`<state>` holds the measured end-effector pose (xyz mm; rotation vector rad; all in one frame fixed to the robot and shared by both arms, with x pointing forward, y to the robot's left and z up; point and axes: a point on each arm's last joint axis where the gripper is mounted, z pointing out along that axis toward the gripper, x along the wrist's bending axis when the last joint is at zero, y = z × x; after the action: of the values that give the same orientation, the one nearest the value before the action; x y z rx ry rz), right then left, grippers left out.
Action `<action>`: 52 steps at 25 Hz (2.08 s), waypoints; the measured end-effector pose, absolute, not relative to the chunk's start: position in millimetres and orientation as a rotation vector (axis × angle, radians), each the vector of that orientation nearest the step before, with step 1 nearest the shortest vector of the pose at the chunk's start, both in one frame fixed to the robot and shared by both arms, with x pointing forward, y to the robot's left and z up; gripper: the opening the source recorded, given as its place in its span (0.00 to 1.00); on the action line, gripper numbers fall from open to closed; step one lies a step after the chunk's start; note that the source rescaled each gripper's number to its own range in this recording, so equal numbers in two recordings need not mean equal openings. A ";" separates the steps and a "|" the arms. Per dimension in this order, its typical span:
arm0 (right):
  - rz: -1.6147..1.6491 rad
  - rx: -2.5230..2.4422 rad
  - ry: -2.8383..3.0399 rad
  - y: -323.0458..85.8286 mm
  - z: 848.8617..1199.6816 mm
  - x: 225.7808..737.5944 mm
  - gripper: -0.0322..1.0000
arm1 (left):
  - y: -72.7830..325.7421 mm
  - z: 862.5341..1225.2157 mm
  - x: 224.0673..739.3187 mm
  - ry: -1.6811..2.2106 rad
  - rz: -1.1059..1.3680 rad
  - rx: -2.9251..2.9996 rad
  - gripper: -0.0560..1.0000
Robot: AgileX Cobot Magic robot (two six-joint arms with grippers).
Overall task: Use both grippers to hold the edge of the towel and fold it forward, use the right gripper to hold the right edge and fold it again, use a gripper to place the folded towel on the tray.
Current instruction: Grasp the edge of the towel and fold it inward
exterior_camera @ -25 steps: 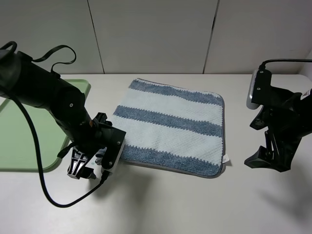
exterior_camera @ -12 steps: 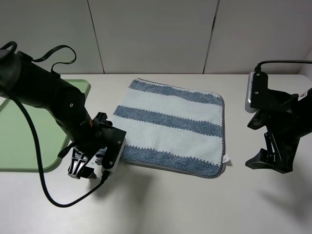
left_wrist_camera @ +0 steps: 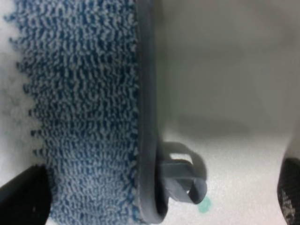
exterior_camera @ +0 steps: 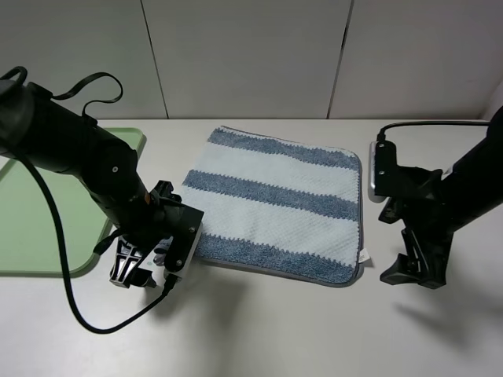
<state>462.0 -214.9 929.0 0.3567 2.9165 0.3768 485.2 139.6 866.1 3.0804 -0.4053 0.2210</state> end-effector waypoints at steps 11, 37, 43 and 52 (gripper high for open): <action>0.339 0.166 2.943 -166.5 885.2 459.4 1.00 | 139.4 866.1 485.4 -0.387 0.224 3.080 0.98; 0.315 0.330 3.013 -163.3 858.9 461.6 0.76 | 138.3 865.6 486.7 -0.374 0.242 3.071 0.74; 0.321 0.342 3.001 -163.1 859.0 462.6 0.67 | 136.3 864.6 489.1 -0.373 0.282 3.051 0.55; 0.330 0.365 2.967 -162.8 859.3 465.6 0.34 | 135.0 862.2 490.7 -0.375 0.315 3.033 0.07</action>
<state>465.6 -162.8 859.3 0.3655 2.9668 0.3297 490.7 135.0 862.2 3.0334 -0.3751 0.3146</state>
